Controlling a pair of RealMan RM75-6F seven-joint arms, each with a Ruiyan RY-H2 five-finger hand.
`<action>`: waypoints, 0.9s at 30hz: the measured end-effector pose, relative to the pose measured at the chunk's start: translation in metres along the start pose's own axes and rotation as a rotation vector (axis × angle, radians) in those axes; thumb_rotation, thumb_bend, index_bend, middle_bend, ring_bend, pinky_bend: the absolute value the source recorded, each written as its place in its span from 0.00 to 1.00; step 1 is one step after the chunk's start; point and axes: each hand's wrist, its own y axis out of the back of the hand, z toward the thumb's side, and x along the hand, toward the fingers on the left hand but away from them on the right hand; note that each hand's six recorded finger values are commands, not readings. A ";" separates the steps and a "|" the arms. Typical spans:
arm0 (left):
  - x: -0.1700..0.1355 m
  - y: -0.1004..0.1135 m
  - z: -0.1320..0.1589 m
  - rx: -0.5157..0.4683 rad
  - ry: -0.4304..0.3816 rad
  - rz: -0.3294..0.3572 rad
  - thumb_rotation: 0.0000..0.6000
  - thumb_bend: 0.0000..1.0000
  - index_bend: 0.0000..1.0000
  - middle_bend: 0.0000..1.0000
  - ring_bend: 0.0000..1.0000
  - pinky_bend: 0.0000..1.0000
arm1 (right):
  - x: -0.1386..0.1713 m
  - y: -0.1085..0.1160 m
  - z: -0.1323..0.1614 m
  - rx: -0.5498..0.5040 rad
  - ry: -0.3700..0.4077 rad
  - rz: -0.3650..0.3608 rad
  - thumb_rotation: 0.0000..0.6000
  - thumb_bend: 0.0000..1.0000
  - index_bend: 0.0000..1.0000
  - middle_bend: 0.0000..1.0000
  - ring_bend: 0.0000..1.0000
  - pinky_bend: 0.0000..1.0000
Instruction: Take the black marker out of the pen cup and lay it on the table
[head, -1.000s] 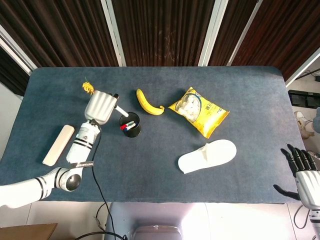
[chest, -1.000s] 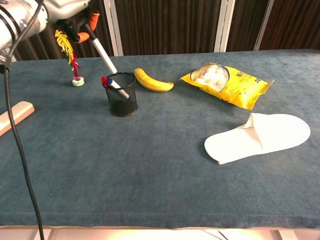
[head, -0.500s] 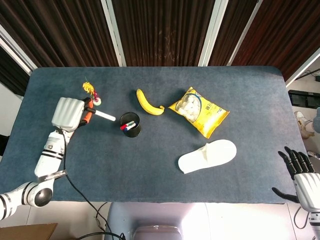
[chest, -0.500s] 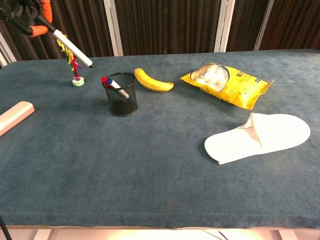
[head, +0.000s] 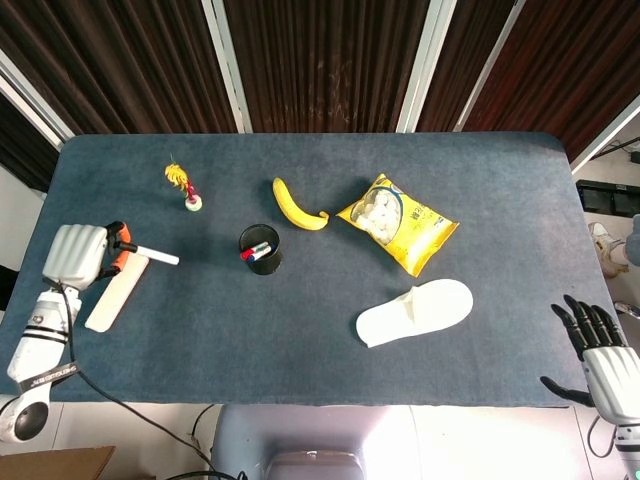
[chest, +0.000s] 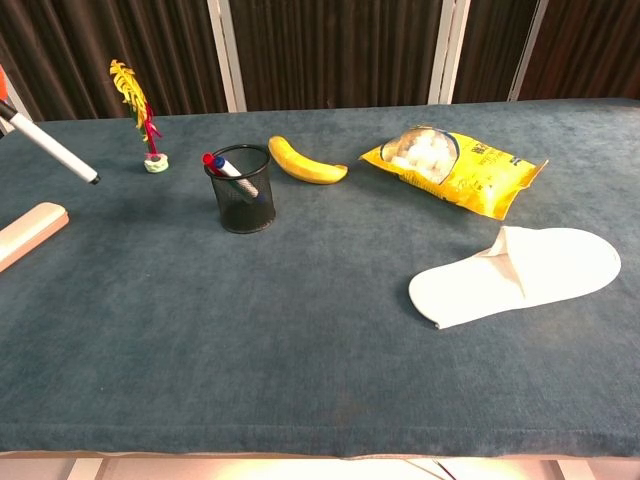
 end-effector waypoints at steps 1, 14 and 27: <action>-0.003 -0.002 -0.004 0.004 0.001 -0.004 1.00 0.43 0.82 0.66 0.75 0.77 | 0.000 0.000 0.000 0.001 -0.001 0.000 1.00 0.18 0.10 0.05 0.02 0.15; -0.045 -0.054 -0.017 -0.063 0.013 -0.097 1.00 0.43 0.82 0.66 0.75 0.77 | -0.001 -0.004 0.001 0.006 0.000 0.012 1.00 0.18 0.10 0.05 0.02 0.15; -0.061 -0.116 0.022 -0.187 0.014 -0.158 1.00 0.43 0.82 0.66 0.75 0.77 | -0.001 -0.005 0.000 0.009 -0.005 0.017 1.00 0.18 0.10 0.05 0.02 0.15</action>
